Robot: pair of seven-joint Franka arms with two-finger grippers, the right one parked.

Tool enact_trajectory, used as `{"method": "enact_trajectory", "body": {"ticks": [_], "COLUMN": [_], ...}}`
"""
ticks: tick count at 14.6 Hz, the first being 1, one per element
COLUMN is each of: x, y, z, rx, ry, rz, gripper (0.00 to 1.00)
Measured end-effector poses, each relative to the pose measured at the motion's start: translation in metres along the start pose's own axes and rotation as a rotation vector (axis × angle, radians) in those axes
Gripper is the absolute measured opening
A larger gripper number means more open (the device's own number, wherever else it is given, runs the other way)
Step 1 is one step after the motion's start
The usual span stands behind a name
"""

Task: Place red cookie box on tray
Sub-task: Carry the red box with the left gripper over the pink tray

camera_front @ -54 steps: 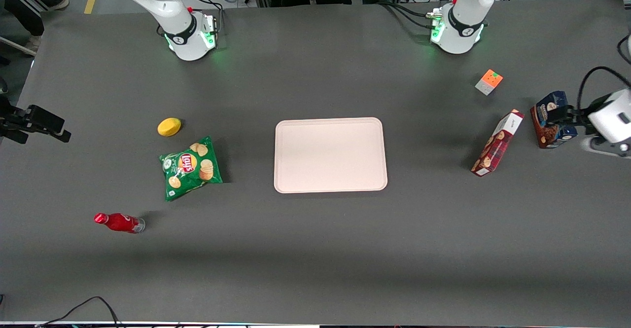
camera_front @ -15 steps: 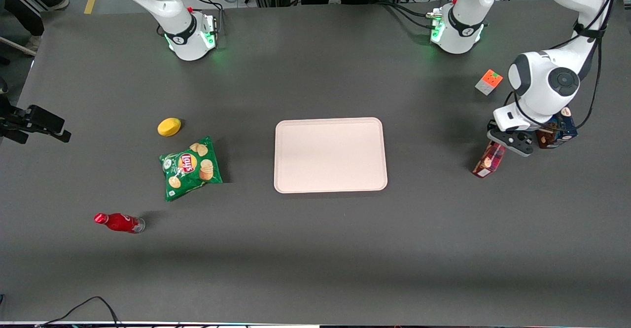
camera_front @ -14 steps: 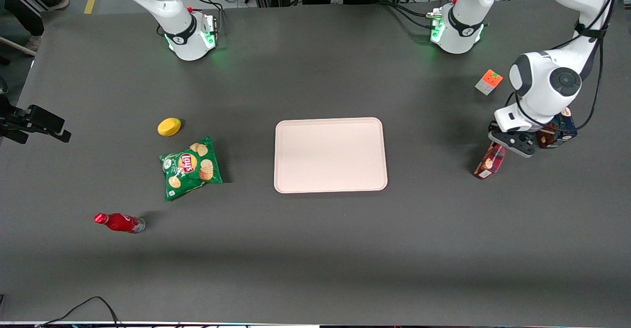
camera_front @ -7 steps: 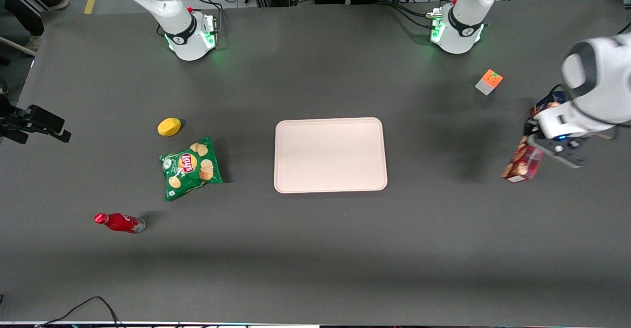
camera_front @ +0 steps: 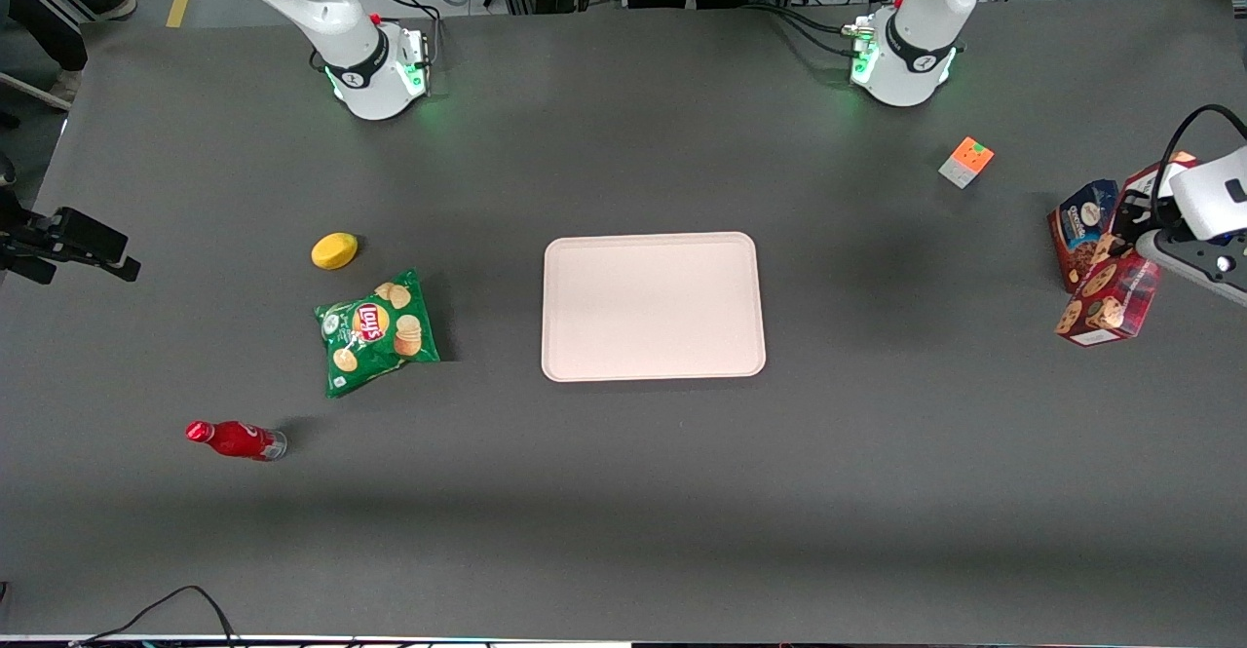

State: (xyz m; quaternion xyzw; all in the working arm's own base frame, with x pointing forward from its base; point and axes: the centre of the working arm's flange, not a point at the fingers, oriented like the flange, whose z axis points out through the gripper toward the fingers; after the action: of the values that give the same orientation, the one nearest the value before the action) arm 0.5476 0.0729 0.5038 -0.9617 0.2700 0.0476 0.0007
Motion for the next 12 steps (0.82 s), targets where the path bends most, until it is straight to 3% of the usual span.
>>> {"method": "enact_trajectory", "body": {"ticks": [4,9,12], "x": [0.036,0.093,0.114], "y": [0.043,0.159,0.228], "z": [0.006,0.003,0.003], "rx": [-0.018,-0.001,-0.013], "ry": [-0.003,-0.005,-0.002], "rz": [-0.144,-0.341,-0.428], "gripper": [0.26,0.26,0.26]}}
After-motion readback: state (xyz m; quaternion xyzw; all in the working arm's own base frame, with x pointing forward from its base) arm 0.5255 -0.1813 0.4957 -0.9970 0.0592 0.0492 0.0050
